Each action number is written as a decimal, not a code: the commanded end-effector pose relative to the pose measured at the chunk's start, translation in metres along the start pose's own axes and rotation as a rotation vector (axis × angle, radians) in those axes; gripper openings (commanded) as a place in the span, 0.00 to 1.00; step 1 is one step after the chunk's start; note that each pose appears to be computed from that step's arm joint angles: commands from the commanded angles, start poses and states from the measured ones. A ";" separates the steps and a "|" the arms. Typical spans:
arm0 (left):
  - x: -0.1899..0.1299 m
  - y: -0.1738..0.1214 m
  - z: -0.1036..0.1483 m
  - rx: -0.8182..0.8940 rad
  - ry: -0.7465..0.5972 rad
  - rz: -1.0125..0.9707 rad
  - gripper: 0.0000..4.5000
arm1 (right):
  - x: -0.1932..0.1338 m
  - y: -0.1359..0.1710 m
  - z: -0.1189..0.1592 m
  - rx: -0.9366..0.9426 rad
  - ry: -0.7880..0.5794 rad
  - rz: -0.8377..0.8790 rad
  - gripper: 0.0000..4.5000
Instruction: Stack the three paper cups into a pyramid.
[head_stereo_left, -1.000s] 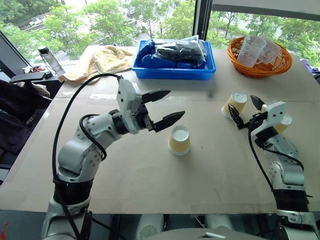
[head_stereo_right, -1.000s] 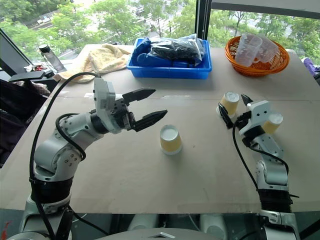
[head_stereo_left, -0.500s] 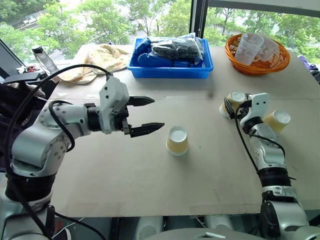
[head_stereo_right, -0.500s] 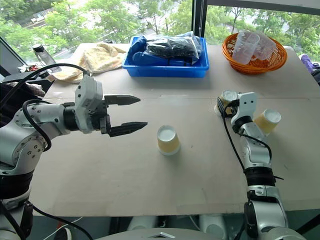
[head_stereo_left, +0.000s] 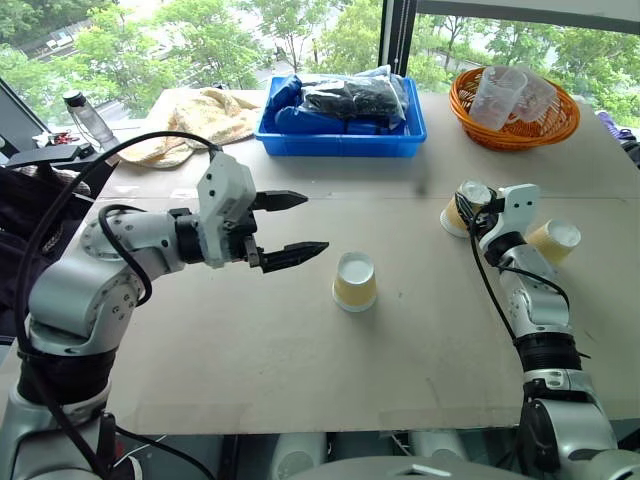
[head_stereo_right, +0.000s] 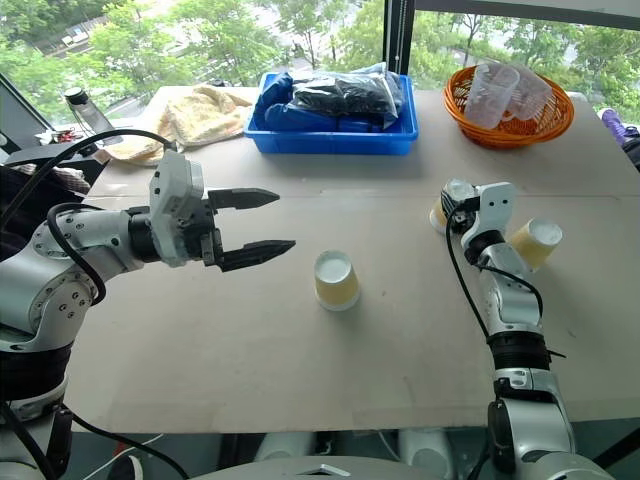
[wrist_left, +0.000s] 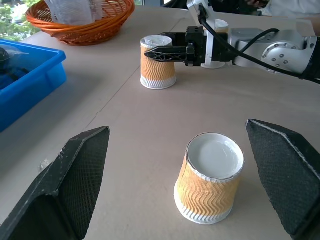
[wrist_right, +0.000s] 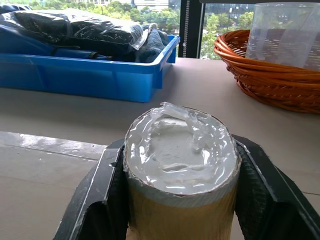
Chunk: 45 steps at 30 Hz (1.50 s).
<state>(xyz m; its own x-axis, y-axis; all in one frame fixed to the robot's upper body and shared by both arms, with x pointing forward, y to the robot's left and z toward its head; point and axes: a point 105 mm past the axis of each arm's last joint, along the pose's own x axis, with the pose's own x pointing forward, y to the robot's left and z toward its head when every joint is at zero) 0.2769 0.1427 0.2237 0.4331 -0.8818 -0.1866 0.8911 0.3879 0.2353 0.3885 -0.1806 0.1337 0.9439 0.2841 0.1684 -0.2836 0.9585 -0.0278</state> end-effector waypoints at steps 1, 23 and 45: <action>-0.010 0.003 0.014 0.059 -0.029 0.022 1.00 | -0.016 0.032 0.024 0.040 -0.067 0.272 0.43; -0.014 -0.011 0.009 0.083 -0.013 -0.064 1.00 | -0.081 0.130 0.003 -0.021 0.025 0.811 0.43; 0.011 0.001 0.018 0.069 -0.083 -0.094 1.00 | -0.107 0.059 0.041 -0.167 -0.100 0.420 0.99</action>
<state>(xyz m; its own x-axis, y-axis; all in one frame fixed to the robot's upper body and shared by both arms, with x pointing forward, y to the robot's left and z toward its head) 0.2744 0.1286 0.2304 0.3120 -0.9380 -0.1511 0.9308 0.2699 0.2465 0.2662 -0.1447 0.1350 0.6921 0.7107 0.1265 -0.6783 0.7002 -0.2227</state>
